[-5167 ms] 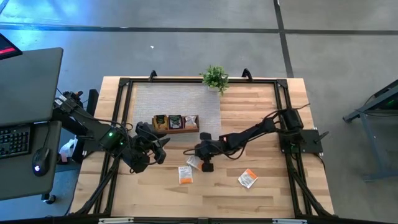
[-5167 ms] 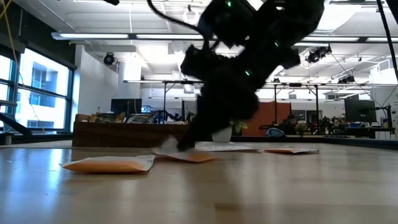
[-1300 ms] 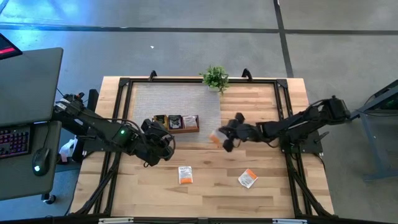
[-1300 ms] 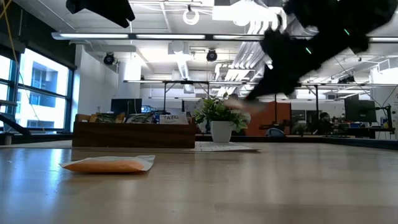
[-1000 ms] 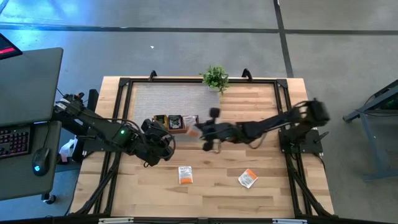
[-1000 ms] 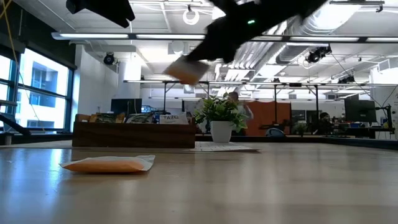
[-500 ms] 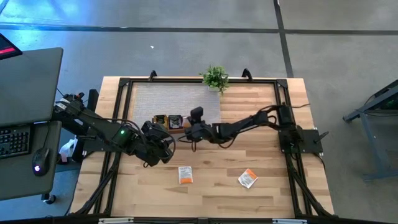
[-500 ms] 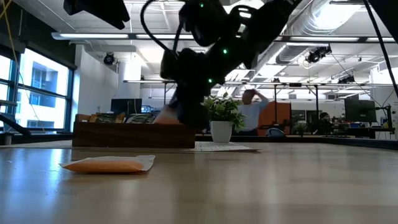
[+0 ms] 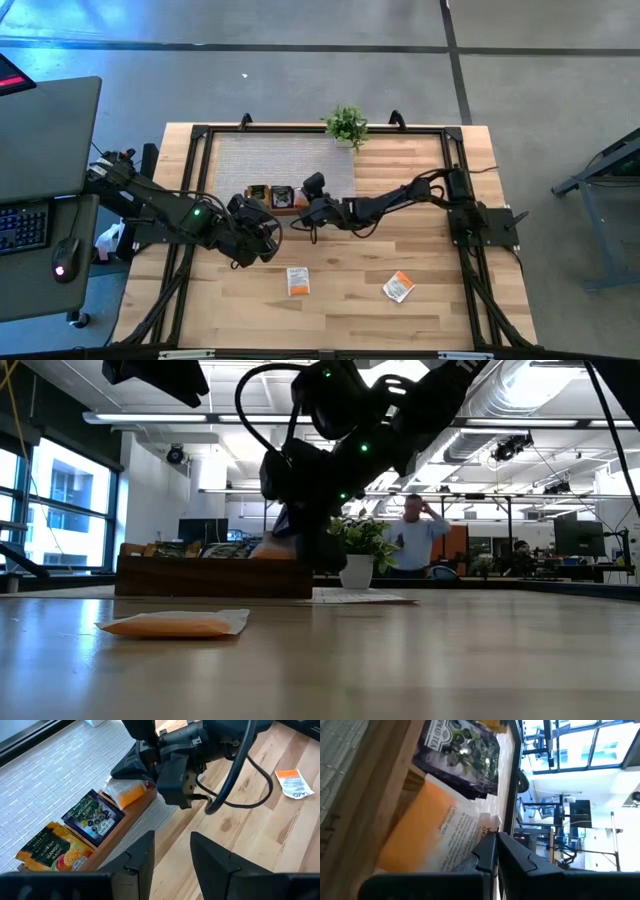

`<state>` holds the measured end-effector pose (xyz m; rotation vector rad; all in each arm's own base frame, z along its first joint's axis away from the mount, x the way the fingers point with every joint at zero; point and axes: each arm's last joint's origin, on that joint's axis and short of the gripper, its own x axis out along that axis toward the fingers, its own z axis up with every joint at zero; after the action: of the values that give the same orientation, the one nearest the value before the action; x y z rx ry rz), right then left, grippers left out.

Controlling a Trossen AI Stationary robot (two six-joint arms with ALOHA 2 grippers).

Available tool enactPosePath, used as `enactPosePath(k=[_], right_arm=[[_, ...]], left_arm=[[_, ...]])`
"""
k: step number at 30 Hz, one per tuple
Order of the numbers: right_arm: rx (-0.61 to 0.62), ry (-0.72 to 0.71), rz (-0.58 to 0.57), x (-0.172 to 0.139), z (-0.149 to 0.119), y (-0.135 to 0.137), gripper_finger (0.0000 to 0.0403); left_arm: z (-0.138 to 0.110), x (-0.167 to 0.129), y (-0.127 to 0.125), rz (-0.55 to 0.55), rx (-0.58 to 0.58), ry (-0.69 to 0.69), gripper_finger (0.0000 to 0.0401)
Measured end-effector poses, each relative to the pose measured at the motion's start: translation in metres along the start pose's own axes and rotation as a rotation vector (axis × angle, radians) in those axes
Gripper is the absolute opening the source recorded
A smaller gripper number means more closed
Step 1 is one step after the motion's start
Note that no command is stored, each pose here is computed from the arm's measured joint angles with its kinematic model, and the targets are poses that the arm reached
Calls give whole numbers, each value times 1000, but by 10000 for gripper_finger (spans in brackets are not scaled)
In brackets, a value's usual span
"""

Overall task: Pick & Place Tea
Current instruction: Put the orange tea bag into the right section of the wooden organizer

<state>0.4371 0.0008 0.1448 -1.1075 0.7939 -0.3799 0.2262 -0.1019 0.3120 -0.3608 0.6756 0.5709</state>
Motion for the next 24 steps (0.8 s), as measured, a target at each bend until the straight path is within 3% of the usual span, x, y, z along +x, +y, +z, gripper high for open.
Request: enactPosePath(k=[15, 21, 24], right_arm=[[-110, -6, 19, 0, 0, 2, 10], [-25, -203, 163, -1, 5, 6, 12], [34, -193, 154, -1, 5, 5, 16]], left_arm=[[0, 0, 0, 3, 0, -3, 124], [0, 0, 0, 3, 0, -4, 124], [0, 0, 0, 3, 0, -4, 124]])
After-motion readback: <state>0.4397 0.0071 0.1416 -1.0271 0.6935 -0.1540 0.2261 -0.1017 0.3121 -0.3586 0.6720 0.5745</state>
